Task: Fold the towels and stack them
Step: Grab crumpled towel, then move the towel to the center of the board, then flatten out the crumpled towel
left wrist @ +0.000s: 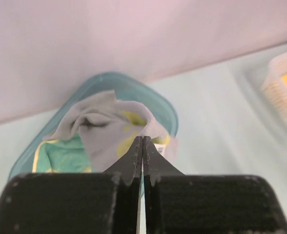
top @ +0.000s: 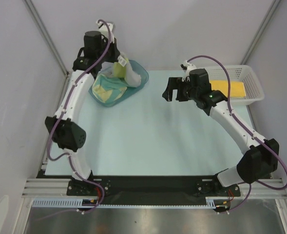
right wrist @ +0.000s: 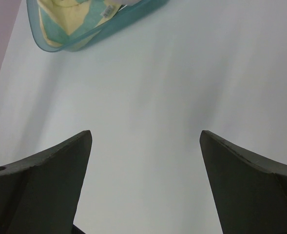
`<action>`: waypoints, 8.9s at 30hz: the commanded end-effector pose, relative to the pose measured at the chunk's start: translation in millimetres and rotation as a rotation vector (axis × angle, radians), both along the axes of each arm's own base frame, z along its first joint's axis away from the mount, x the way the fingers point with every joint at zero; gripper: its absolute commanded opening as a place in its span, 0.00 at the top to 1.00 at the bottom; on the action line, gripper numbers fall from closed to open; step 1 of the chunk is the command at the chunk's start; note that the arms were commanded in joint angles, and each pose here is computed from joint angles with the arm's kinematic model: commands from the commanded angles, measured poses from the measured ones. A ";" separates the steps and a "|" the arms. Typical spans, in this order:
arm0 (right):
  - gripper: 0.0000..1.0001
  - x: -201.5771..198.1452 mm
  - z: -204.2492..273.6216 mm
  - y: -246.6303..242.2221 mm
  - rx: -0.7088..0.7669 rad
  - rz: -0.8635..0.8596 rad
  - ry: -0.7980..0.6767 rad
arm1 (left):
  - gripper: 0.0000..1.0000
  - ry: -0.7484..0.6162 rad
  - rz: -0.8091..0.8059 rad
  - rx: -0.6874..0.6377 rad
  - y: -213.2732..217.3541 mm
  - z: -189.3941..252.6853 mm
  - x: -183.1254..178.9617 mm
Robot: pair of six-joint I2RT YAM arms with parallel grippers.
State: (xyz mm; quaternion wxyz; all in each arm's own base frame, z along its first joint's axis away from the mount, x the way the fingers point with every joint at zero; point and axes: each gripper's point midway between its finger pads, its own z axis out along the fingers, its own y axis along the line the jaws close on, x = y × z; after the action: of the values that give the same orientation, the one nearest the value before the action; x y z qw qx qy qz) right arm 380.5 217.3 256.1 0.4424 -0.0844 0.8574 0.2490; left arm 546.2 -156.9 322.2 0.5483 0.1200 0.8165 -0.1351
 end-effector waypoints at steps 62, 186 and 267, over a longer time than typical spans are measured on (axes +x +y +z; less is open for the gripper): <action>0.31 142.5 -155.2 123.4 0.120 0.328 0.027 | 1.00 0.441 -0.343 -0.404 -75.6 -180.5 -376.9; 1.00 41.6 -78.7 -58.9 -0.030 -0.171 0.005 | 1.00 0.348 -0.101 -0.082 -102.5 -109.4 -102.2; 1.00 102.8 68.1 -55.7 0.056 -0.065 -0.553 | 1.00 -0.150 -0.046 -0.036 -42.8 1.7 -74.2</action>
State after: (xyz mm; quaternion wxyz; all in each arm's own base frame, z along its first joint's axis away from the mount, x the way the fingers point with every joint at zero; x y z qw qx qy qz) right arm 503.0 174.9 269.5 0.6255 -0.1208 0.7331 0.2381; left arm 496.8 -203.5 264.0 0.5611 0.1170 0.8077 -0.1384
